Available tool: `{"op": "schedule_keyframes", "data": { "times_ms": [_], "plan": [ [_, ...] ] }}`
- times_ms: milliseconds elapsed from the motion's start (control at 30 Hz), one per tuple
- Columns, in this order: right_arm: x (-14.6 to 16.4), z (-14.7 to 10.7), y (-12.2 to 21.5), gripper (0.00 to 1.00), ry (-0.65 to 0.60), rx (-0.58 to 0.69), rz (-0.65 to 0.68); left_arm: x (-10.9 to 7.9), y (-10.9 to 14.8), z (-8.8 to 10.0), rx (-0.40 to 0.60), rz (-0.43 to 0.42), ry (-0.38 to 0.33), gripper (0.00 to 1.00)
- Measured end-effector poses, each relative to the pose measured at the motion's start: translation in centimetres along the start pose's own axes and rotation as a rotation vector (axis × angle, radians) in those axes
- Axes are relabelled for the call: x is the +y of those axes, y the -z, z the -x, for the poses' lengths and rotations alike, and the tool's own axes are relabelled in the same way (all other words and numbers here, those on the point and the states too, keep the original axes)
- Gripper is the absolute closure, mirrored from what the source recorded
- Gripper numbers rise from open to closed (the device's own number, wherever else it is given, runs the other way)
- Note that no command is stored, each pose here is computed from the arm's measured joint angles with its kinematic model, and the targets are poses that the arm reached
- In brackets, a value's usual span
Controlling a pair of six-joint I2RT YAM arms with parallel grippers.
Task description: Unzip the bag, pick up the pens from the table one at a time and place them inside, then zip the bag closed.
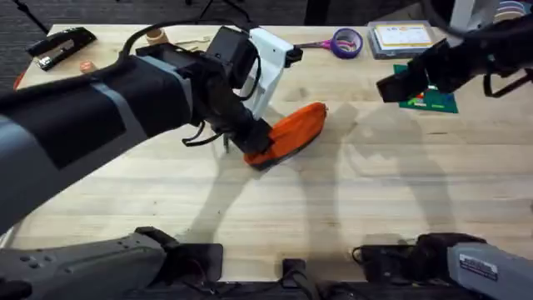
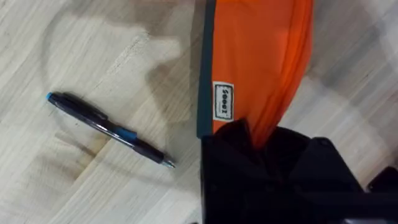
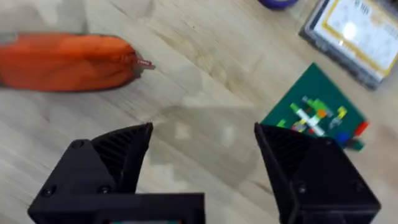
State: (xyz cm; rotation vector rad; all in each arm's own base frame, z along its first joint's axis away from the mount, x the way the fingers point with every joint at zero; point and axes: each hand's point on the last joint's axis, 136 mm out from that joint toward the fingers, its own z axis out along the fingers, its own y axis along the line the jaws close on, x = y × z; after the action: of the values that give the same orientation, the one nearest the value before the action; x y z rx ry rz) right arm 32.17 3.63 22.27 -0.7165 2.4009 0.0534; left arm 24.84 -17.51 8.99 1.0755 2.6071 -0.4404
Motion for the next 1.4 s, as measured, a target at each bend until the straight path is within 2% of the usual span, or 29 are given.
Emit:
{"op": "schedule_keyframes", "data": {
  "times_ms": [167,433,500,800,833,1167,1400],
  "plan": [
    [0.0,0.0,0.0,0.005,0.171,0.001,0.000,0.0,0.0,0.0,0.000,0.000,0.000,0.958],
    [0.2,0.1,0.0,0.004,0.304,-0.006,0.010,0.0,0.0,0.0,0.000,0.000,0.000,0.958],
    [0.7,0.3,-0.2,0.004,0.400,-0.022,0.041,0.0,0.0,0.0,0.000,0.000,0.000,0.958],
    [1.9,0.6,-1.6,0.004,0.575,-0.092,0.167,0.0,0.0,0.0,0.000,0.000,0.000,0.958],
    [1.7,0.5,-2.1,0.004,0.590,-0.128,0.213,0.0,0.0,0.0,0.000,0.000,0.000,0.957],
    [1.2,0.9,-3.0,0.004,0.550,-0.334,0.379,0.0,0.0,0.0,0.000,0.000,0.000,0.957],
    [1.8,0.7,-4.5,0.004,0.519,-0.366,0.460,0.0,0.0,0.0,0.000,0.000,0.000,0.956]
  ]
}}
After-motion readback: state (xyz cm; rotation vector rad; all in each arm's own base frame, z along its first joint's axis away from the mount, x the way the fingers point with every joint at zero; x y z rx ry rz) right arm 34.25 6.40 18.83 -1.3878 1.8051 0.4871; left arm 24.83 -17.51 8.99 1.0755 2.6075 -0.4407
